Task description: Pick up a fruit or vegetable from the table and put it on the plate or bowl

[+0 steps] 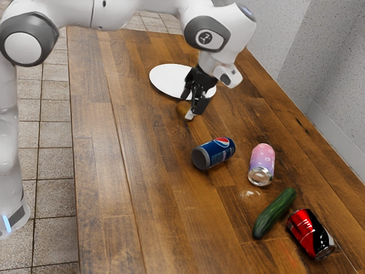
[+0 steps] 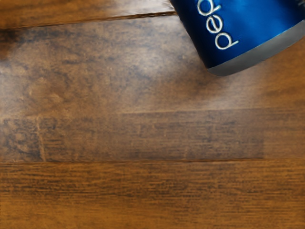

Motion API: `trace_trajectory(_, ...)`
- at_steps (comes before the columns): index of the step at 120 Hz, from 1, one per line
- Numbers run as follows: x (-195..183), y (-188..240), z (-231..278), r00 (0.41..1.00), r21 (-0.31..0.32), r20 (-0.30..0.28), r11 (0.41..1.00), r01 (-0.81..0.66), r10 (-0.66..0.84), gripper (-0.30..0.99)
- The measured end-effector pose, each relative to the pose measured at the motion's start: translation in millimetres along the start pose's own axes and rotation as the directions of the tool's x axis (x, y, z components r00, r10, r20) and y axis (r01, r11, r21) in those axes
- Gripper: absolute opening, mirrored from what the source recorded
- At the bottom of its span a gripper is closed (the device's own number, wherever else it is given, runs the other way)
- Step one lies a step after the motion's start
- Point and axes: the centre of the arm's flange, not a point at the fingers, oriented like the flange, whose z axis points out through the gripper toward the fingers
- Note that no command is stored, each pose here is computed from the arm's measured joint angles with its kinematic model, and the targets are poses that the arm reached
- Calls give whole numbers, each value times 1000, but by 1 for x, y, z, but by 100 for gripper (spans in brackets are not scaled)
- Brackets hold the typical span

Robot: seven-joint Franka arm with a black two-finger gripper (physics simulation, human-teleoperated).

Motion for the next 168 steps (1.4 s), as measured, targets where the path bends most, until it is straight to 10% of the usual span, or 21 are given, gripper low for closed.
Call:
trace_trajectory(58, 26, -18, -40, 912, 56, -215, 936, -347, 351, 69)
trace_trajectory(100, 33, -145, 43, 766, -30, -167, 773, -633, 621, 69)
trace_trajectory(168, 45, -173, 77, 470, -11, -209, 479, -878, 858, 69)
